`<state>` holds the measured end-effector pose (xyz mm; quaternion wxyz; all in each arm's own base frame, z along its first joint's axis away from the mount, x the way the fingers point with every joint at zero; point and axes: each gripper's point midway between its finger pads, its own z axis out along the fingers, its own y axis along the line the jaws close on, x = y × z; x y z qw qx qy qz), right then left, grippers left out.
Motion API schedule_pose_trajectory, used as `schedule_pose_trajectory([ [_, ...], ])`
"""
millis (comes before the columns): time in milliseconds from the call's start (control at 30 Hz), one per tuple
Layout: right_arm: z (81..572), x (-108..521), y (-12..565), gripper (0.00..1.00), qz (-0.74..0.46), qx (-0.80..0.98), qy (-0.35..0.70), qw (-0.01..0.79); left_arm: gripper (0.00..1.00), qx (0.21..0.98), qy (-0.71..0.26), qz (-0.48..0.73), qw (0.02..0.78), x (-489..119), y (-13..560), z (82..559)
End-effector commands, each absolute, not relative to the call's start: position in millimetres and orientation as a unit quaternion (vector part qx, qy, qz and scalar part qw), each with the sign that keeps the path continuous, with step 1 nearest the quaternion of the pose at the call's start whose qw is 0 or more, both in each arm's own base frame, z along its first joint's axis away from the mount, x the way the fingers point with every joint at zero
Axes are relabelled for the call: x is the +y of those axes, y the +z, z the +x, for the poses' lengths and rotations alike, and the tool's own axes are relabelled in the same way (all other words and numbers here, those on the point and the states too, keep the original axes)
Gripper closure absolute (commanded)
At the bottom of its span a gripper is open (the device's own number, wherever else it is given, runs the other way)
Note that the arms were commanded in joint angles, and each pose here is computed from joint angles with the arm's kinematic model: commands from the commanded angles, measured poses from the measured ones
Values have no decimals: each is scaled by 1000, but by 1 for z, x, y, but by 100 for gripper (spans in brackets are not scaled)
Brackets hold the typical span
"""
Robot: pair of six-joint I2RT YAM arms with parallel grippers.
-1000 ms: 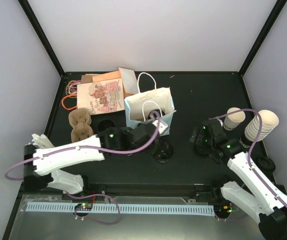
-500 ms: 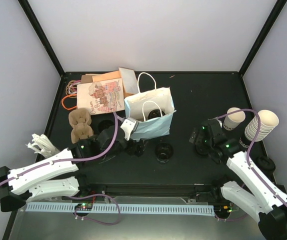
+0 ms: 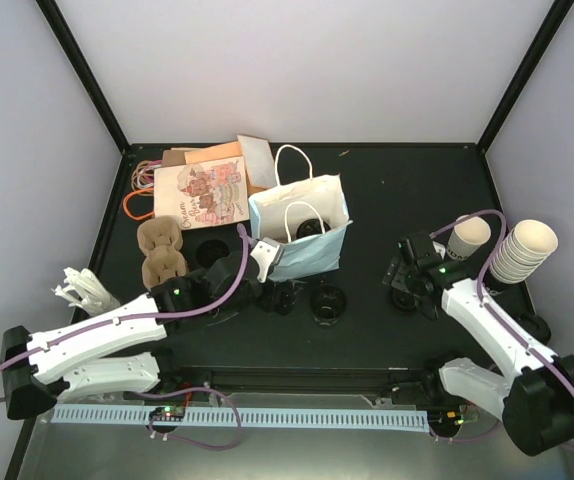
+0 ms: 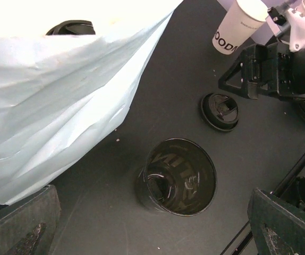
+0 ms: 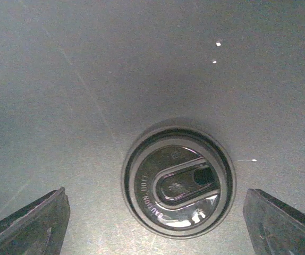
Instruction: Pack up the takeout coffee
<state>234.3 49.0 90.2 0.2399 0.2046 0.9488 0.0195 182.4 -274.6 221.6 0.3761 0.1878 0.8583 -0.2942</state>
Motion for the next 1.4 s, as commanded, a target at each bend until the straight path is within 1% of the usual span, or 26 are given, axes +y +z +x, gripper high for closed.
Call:
schedule_pose_trajectory([
  [0,239,41,89,9,224,949,1,220,1,853,-311,182,376,-280,227,185],
  [100,241,38,84,8,228,951,-5,210,1,857,-307,182,372,-279,221,185],
  [200,242,35,75,3,229,954,-3,192,1,860,-305,180,368,-277,217,185],
  [333,242,32,64,3,228,960,-16,160,1,861,-305,178,366,-275,215,186],
  [533,240,40,50,6,220,965,3,140,1,862,-303,178,364,-274,212,187],
  [767,238,39,40,8,219,968,-10,122,1,865,-303,181,357,-277,208,188],
  [867,237,38,37,11,218,968,-12,121,1,867,-301,184,353,-278,206,188],
  [1133,235,41,27,15,214,971,-8,104,1,869,-299,186,347,-279,203,188],
  [1367,232,42,21,16,212,972,-8,96,1,871,-297,186,345,-279,202,187],
])
